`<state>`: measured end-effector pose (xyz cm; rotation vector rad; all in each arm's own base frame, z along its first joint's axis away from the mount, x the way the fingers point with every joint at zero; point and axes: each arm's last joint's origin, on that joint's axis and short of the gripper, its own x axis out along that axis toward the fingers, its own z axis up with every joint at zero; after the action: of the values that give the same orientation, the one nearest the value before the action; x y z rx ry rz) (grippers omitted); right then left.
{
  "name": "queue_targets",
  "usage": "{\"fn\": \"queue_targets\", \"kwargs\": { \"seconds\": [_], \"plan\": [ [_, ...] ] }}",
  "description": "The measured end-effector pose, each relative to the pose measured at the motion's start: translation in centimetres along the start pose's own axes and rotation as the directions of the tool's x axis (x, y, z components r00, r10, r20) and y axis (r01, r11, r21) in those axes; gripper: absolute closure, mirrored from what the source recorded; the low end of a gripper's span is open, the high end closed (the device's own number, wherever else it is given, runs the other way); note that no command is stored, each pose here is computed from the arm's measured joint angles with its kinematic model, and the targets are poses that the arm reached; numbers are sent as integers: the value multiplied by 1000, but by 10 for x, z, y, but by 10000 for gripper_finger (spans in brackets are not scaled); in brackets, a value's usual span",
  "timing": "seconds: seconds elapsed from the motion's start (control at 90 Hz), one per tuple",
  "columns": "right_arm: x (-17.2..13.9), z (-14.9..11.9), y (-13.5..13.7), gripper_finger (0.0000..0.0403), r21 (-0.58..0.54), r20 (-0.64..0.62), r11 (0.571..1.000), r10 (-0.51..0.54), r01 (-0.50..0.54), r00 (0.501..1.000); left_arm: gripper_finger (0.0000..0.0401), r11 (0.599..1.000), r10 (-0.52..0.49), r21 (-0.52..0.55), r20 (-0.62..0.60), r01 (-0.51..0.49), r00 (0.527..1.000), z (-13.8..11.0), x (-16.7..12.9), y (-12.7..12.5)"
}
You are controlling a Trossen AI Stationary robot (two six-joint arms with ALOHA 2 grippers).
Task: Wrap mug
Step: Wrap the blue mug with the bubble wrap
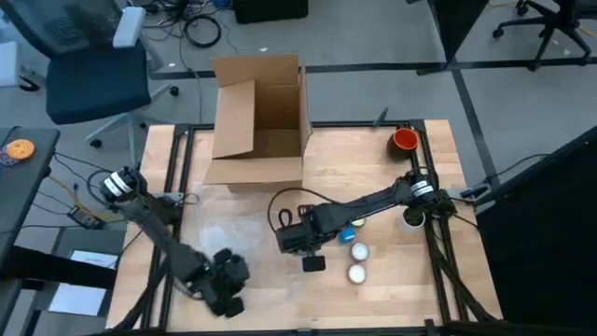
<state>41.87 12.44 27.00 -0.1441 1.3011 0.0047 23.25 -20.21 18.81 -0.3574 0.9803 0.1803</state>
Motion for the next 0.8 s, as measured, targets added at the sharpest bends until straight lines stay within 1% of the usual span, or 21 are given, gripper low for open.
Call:
{"fn": "queue_targets", "kwargs": {
  "seconds": [0.067,0.144,0.267,0.444,0.544,0.689,0.8],
  "plan": [
    [-8,-2,-1,403,2,-27,1000,-30,30,999,401,1000,23,10,51,-24,998,19,5,7],
    [-10,-3,-2,403,13,-33,999,-52,53,998,401,999,22,24,96,-24,995,37,11,14],
    [-2,-7,-2,403,6,-58,997,-78,78,995,401,998,6,58,142,-14,990,55,24,20],
    [19,-13,-4,403,2,-99,995,-100,101,990,401,996,2,87,174,-17,985,67,45,26],
    [27,-14,-5,403,9,-76,994,-110,111,991,401,995,4,95,193,-23,981,72,56,29],
    [31,-13,-4,403,15,-52,994,-109,110,993,401,991,22,128,204,-49,979,75,64,33],
    [30,-11,-4,403,19,-40,994,-103,104,994,401,990,30,127,193,-55,981,76,66,35]
  ]
}}
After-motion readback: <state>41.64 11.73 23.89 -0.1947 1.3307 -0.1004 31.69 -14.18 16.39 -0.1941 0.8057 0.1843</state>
